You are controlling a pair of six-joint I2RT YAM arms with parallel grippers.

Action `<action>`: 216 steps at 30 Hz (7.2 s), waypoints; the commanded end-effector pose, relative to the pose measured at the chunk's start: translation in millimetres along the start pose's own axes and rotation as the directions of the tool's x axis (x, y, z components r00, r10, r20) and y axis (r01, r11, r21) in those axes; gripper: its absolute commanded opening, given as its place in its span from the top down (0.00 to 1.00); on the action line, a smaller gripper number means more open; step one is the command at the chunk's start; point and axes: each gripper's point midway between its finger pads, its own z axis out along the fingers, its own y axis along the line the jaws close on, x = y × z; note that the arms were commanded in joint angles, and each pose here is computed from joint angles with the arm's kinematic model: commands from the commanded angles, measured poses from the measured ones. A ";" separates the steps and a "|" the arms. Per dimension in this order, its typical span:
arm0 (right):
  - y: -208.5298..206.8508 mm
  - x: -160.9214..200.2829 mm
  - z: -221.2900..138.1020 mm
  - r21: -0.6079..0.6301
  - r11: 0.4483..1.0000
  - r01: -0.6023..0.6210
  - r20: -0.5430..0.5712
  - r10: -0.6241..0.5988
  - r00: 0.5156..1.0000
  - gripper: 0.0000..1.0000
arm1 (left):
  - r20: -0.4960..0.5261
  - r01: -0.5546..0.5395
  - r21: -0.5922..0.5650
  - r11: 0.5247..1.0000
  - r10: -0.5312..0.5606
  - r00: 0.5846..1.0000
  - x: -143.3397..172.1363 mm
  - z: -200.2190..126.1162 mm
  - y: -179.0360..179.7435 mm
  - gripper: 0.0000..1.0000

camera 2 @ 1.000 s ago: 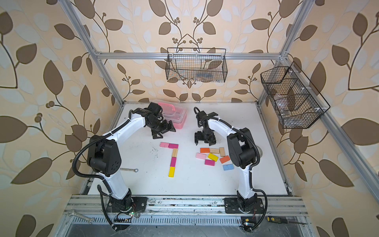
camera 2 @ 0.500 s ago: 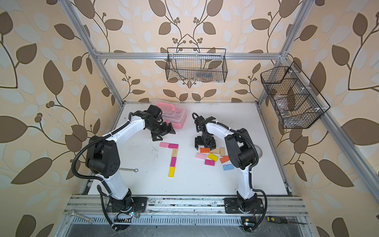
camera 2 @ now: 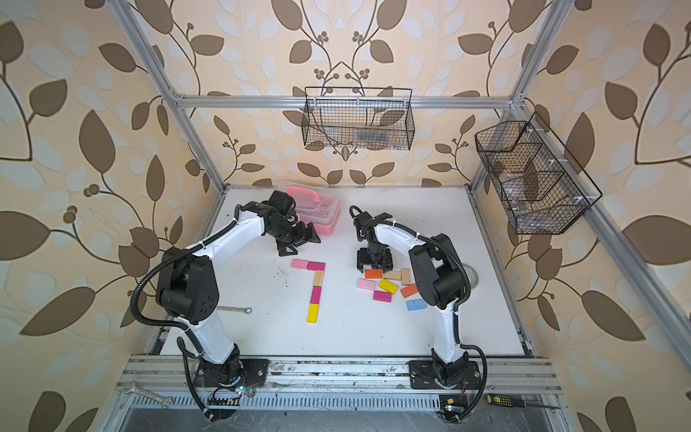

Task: Assemble the number 7 with building blocks
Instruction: Pick up the building block from the center of the board, then place the building block at the center of the board, then pick up the building block from the center of the board.

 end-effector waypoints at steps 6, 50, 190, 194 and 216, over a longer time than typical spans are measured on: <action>1.4 -9.2 10.1 0.035 0.999 -0.032 0.036 0.030 0.999 0.29 | 0.022 -0.019 0.037 0.999 0.019 1.000 1.7 -11.3 -11.0 0.03; 70.4 -24.4 -12.6 -0.118 0.993 -0.025 0.079 0.035 0.996 0.42 | 0.025 -0.041 0.014 0.999 0.041 0.999 16.9 -24.1 -1.6 0.03; -48.2 6.9 16.2 0.048 0.992 -0.117 0.065 0.114 0.991 0.27 | 0.023 0.014 0.053 0.999 -0.015 1.000 5.3 -8.0 -4.6 0.03; -48.6 4.9 16.5 0.045 0.990 -0.132 0.071 0.129 0.989 0.30 | 0.021 0.013 0.050 0.999 -0.014 1.000 7.0 -8.3 -3.6 0.03; 35.8 -27.3 -12.7 -0.153 0.988 -0.030 0.122 0.049 0.991 0.43 | 0.038 0.006 0.041 0.999 -0.007 0.999 15.7 -17.7 1.7 0.03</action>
